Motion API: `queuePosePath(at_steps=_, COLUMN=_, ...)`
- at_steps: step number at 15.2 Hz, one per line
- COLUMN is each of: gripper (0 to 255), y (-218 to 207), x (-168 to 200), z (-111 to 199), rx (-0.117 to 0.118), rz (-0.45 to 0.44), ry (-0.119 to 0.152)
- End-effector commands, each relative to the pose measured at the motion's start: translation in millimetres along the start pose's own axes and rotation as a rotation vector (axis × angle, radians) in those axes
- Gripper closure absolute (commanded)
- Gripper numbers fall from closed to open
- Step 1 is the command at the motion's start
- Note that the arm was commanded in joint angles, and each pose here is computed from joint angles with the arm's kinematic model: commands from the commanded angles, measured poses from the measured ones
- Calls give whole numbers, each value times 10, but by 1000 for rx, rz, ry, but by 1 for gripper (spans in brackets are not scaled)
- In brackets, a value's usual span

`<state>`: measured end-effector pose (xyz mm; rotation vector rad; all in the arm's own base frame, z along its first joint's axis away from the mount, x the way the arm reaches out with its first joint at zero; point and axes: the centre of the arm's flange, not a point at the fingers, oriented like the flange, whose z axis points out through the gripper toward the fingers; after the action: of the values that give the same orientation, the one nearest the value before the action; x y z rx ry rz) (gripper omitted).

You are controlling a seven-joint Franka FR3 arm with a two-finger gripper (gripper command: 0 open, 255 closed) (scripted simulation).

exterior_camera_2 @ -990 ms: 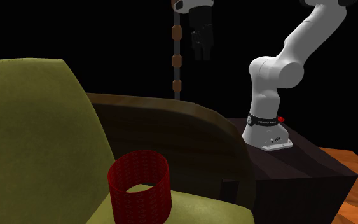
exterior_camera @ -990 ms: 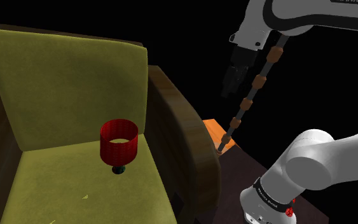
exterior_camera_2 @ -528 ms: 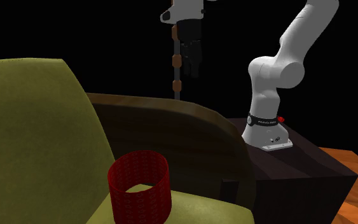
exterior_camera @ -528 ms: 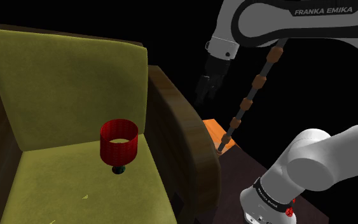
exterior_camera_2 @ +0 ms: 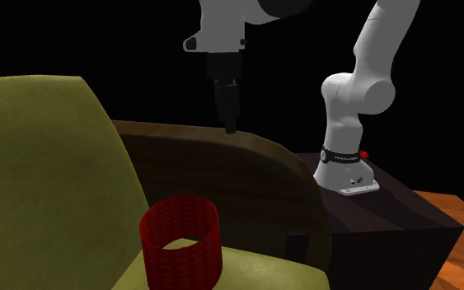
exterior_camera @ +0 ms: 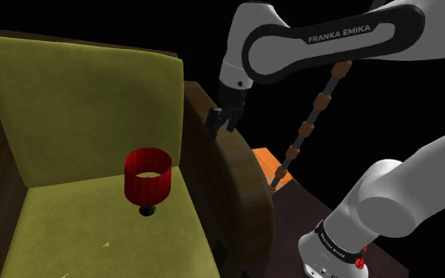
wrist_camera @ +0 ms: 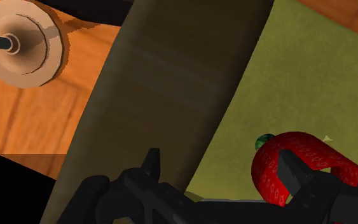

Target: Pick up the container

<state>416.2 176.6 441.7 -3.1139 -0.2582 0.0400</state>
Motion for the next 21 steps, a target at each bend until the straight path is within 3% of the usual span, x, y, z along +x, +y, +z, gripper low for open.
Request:
queuePosePath(at_steps=1, gripper=0, y=-174, x=164, z=151, rx=-7, rz=-3, ry=9)
queuePosePath(at_steps=12, gripper=0, y=-1043, x=1055, z=897, rx=-51, rz=-20, ry=51)
queuePosePath(at_steps=21, gripper=0, y=-1071, x=1101, z=1326, rx=-53, rz=-21, ry=53)
